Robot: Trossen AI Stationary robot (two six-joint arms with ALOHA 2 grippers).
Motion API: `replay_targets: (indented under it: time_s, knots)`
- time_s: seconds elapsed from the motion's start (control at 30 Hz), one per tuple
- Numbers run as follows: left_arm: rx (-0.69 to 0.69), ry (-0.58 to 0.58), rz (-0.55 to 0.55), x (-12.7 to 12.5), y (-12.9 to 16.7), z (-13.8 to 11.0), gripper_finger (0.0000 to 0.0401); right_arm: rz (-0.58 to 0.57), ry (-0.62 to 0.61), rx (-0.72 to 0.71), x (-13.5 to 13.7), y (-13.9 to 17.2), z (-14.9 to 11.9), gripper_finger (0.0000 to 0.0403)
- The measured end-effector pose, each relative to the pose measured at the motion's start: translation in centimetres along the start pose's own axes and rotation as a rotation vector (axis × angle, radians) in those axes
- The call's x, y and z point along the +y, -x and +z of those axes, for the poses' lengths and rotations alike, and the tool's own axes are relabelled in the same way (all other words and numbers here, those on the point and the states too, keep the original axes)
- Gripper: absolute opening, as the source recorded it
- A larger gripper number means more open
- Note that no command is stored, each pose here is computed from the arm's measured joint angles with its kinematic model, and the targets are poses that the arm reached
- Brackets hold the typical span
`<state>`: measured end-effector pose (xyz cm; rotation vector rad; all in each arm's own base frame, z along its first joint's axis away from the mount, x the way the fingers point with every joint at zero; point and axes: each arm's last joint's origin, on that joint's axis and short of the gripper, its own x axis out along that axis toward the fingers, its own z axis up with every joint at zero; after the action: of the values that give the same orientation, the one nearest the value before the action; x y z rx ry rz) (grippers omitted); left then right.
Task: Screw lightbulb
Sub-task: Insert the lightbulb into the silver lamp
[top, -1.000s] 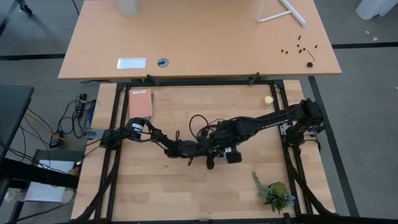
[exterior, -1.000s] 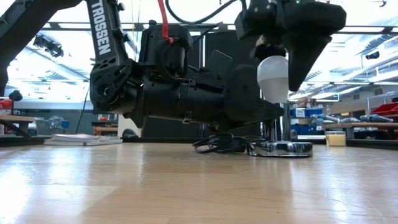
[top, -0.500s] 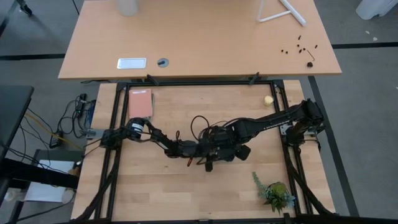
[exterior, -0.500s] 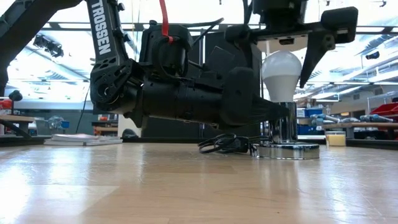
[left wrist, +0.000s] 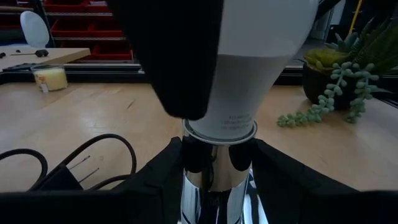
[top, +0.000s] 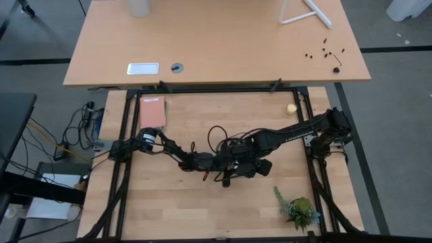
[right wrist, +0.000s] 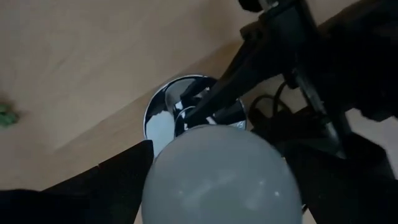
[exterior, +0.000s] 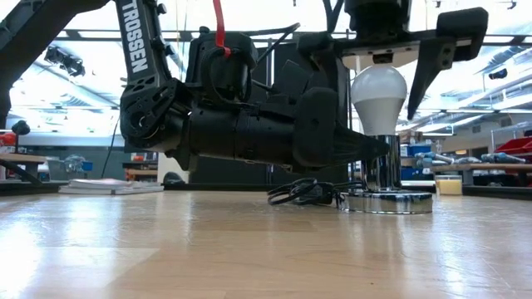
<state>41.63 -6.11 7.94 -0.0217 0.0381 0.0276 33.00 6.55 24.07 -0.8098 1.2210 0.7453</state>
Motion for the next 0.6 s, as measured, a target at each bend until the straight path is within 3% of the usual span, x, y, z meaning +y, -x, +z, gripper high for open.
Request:
replay_targets:
  time_s: [0.6]
  knots:
    - [-0.003,0.006,0.001,0.00,0.00,0.03,0.0171,0.004,-0.145,0.002,-0.36,-0.18,-0.55,0.0373]
